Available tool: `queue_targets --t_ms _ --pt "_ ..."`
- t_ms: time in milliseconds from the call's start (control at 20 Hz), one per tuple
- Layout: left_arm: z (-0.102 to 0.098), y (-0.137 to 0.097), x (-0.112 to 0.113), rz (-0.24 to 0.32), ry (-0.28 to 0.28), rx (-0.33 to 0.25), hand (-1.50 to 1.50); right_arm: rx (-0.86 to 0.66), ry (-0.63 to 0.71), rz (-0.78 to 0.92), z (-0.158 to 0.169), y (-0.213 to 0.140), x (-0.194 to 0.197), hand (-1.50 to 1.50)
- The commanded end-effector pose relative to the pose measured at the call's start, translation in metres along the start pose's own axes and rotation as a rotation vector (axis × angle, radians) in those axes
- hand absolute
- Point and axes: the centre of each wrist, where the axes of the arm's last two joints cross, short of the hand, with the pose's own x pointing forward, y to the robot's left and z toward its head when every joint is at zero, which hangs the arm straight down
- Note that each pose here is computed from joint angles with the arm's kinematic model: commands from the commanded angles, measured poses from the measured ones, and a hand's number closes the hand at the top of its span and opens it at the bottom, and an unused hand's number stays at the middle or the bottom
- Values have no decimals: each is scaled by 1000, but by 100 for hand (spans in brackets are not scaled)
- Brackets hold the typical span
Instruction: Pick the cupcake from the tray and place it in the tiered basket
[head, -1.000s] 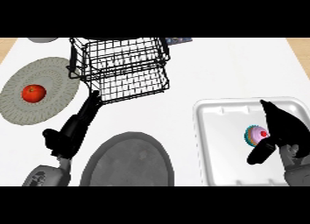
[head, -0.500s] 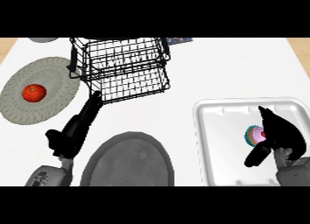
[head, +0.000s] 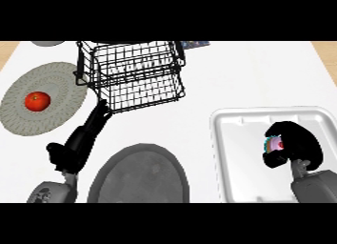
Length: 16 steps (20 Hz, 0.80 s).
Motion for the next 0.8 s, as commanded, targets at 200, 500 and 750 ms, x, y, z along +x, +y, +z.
queue_targets --t_ms 200,500,750 --pt "3 -6 -7 18 21 -21 0 -39 -57 -5 -9 -5 0 150" --pt "-15 -6 9 13 -18 -53 0 -34 -384 198 -46 -58 11 150" --pt "-16 -6 0 -1 5 -40 0 -102 -558 266 -76 -79 15 150"
